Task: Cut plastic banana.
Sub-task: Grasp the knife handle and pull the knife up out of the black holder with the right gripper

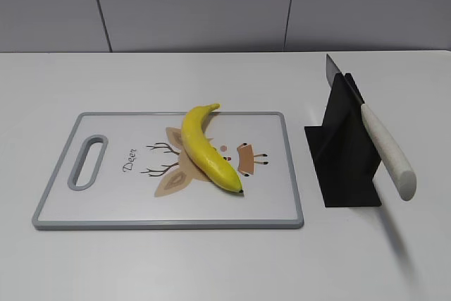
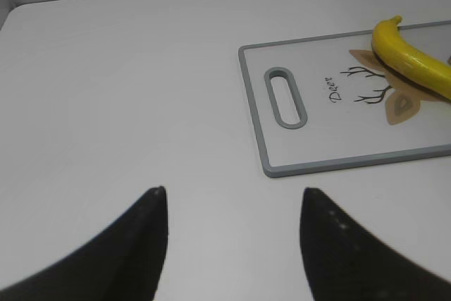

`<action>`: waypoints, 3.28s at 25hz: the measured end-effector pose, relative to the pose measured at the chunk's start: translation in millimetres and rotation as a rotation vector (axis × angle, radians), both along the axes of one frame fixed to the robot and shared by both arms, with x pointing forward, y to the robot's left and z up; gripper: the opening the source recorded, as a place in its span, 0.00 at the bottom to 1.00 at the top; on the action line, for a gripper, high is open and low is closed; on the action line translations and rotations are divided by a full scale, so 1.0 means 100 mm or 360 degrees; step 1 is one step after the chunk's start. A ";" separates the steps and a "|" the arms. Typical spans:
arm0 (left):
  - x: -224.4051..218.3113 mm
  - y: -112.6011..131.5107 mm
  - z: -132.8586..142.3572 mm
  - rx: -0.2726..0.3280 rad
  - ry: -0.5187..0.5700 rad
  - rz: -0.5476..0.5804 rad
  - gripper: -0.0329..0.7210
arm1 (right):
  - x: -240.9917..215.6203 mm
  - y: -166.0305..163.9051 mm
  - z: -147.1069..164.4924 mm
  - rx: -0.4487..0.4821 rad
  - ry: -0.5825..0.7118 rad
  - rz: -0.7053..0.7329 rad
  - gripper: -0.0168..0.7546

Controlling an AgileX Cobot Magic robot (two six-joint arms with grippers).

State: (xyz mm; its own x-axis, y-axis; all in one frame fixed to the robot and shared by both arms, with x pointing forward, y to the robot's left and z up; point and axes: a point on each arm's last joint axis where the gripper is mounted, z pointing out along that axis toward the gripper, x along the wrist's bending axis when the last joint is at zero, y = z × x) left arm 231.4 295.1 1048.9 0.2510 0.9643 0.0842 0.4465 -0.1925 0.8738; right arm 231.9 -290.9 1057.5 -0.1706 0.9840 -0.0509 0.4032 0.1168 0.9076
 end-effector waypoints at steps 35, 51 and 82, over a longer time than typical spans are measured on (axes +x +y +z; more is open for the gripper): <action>0.00 0.00 0.00 0.0000 0.0000 0.0000 0.79 | 1.47 0.14 0.67 0.0188 0.1025 -0.0064 0.72; 0.00 0.00 0.00 0.0000 0.0000 0.0000 0.79 | 2.33 0.74 0.34 0.0124 0.1469 0.0202 0.70; 0.00 0.00 0.00 0.0000 0.0000 0.0000 0.78 | 2.91 1.14 -0.77 -0.0111 0.1914 -0.0104 0.51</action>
State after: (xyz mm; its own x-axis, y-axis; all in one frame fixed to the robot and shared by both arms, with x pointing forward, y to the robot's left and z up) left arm 231.4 295.1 1048.9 0.2510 0.9643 0.0842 0.4465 -0.1925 0.8738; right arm 523.4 -176.7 980.1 -0.0955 0.9940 0.0531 0.9933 0.0986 -0.0596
